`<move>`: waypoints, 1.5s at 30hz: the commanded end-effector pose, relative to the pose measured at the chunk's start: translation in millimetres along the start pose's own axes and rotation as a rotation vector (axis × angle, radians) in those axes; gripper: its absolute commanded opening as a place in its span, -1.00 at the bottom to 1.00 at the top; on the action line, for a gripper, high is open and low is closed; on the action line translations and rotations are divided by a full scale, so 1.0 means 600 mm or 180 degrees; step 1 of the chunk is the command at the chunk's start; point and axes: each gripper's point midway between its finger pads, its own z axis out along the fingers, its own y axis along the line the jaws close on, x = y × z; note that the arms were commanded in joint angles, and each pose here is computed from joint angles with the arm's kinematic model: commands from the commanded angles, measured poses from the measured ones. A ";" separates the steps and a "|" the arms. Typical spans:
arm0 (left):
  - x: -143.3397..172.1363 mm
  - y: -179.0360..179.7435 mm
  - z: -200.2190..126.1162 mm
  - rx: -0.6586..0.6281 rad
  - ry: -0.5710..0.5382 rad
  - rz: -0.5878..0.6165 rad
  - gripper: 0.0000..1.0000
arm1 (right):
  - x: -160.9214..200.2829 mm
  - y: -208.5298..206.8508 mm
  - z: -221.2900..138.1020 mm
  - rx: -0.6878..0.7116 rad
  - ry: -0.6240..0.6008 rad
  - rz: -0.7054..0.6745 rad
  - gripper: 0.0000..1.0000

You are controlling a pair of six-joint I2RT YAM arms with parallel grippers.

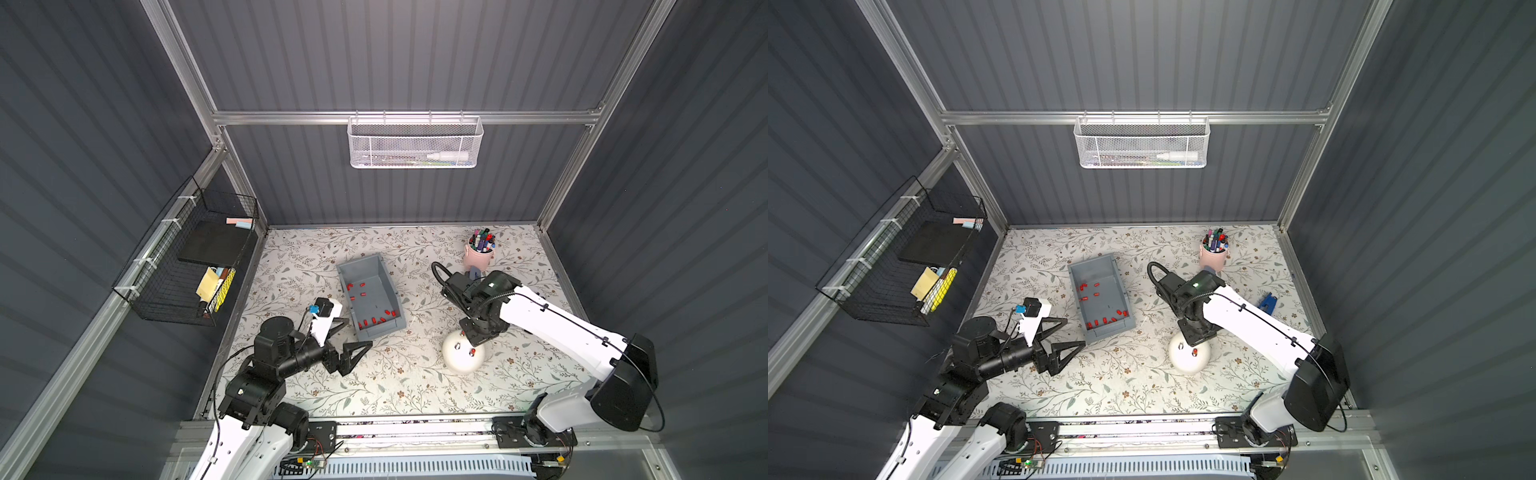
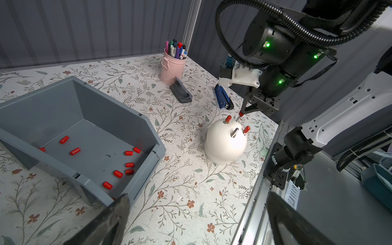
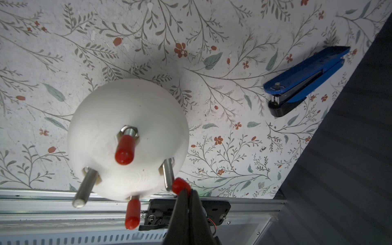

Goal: Cover the protruding screws with screw protection sleeves
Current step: Attach the screw protection sleeve to the screw.

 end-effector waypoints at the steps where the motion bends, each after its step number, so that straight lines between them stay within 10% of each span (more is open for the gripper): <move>1: -0.015 -0.008 -0.006 0.0040 -0.0053 0.0082 0.98 | 0.001 0.000 -0.006 -0.0003 0.0056 0.0040 -1.00; 45: -0.014 -0.011 -0.005 0.0077 -0.0029 0.0087 0.97 | 0.002 0.019 0.000 -0.0177 0.0074 -0.0043 -0.83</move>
